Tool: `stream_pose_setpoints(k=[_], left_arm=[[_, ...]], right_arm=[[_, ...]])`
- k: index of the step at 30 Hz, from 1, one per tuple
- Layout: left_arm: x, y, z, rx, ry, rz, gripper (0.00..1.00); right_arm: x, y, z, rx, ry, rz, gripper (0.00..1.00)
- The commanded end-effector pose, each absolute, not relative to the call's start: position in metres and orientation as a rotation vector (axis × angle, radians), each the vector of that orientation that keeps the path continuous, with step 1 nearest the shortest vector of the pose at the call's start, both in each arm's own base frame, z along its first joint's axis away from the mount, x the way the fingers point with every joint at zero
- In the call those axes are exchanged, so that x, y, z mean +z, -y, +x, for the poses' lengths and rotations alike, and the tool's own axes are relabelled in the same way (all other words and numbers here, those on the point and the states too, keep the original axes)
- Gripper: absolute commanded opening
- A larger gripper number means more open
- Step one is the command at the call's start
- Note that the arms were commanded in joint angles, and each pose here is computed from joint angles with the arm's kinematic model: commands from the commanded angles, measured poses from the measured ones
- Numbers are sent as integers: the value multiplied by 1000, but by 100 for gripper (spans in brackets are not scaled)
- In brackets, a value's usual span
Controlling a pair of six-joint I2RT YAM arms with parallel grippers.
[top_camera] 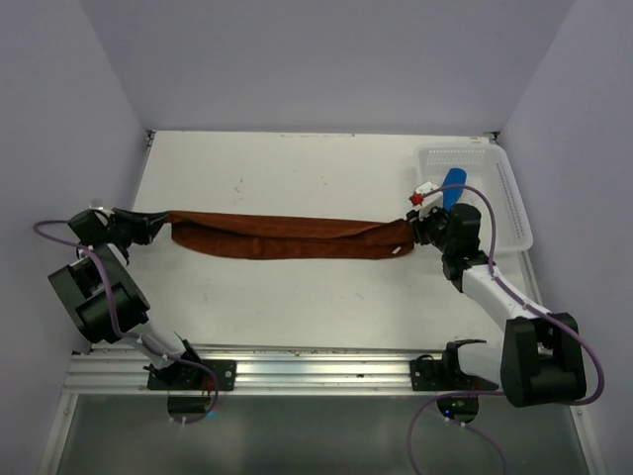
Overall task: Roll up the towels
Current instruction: Fold the towel
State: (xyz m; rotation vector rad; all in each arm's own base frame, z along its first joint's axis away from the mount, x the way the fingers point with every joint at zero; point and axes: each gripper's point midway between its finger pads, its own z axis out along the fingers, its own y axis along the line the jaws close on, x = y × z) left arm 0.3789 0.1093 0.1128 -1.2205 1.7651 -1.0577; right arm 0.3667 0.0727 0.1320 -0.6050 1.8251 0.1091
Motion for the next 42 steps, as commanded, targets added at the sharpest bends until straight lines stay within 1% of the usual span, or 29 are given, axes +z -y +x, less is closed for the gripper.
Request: stream_pose_setpoints(k=[1, 6, 11, 19, 22, 26, 28, 30, 31, 33, 34, 38, 42], left_arm=[[118, -131, 378, -970, -1725, -1180, 0], [112, -128, 374, -963, -1732, -1181, 0], [108, -122, 372, -959, -1749, -1170, 0], [92, -115, 361, -935, -1791, -1183, 0], [83, -112, 354, -924, -1818, -1200, 0], [81, -113, 349, -867, -1838, -1200, 0], [84, -115, 347, -841, -1844, -1187, 3], [85, -118, 346, -810, -1849, -1191, 3], [86, -119, 346, -795, -1853, -1174, 0], [91, -121, 345, -774, -1851, -1170, 0], [92, -122, 345, -764, -1855, -1164, 0], [97, -123, 346, -754, -1853, -1157, 0], [102, -125, 348, -749, -1849, -1145, 0]], right_arm=[[139, -82, 365, 150, -1805, -647, 39], [154, -86, 364, 171, -1766, -639, 43], [188, -98, 369, 270, -1731, -571, 51], [234, -123, 376, 499, -1705, -453, 50], [241, -129, 380, 588, -1726, -379, 51], [242, -134, 381, 609, -1726, -375, 50], [239, -135, 383, 612, -1738, -364, 50], [230, -139, 383, 629, -1779, -356, 49], [234, -141, 386, 626, -1785, -348, 46], [215, -153, 385, 645, -1881, -348, 43], [222, -159, 389, 645, -1882, -365, 42], [193, -177, 386, 576, -2023, -432, 41], [183, -165, 388, 485, -2093, -462, 40]])
